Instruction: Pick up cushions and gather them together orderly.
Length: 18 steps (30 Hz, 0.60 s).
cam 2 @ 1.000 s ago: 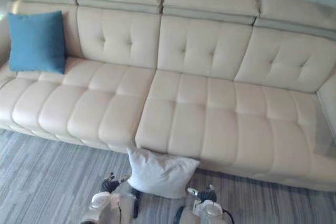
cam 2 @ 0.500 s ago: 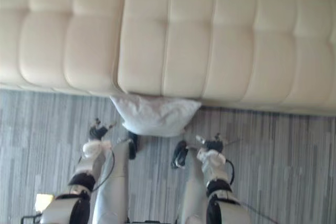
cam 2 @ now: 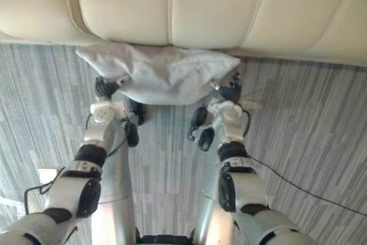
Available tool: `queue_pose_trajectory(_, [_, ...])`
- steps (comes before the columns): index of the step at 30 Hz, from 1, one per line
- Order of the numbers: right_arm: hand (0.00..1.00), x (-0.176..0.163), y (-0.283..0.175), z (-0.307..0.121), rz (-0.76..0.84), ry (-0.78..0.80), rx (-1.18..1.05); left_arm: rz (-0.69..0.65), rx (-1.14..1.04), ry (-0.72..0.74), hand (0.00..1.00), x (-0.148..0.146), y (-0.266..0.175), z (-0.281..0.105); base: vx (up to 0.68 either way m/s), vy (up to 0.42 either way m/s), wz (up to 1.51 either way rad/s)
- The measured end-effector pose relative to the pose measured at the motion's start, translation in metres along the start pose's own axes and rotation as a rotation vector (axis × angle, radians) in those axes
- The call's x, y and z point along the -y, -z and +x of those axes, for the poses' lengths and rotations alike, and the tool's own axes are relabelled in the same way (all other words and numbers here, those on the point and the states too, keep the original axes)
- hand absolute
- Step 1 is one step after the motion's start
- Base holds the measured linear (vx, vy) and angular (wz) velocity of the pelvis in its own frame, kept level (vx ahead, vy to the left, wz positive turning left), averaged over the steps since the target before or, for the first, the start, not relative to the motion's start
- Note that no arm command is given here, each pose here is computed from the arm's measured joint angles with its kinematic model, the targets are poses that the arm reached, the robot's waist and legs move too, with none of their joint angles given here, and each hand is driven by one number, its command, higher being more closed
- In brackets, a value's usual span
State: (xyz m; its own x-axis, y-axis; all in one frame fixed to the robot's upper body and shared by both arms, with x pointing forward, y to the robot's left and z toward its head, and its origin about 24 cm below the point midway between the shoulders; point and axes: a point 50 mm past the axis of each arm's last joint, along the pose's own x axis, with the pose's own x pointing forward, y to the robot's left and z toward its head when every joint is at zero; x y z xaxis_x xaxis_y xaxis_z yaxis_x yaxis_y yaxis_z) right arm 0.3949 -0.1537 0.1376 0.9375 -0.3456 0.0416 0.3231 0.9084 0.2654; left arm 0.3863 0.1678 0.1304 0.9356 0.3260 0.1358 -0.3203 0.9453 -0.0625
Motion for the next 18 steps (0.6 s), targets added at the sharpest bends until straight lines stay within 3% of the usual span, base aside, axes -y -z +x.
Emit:
queue_pose_trajectory(10, [1.0,-0.017,-0.015,-0.008,-0.023,-0.066,0.088,-0.03,0.065,-0.048,1.0,0.007,-0.019,0.0,-0.01,0.01,0.06])
queue_pose_trajectory(18, [1.0,0.0,-0.004,-0.04,0.007,-0.105,0.181,-0.006,0.09,0.021,1.0,0.012,-0.004,-0.029,-0.02,-0.016,-0.01])
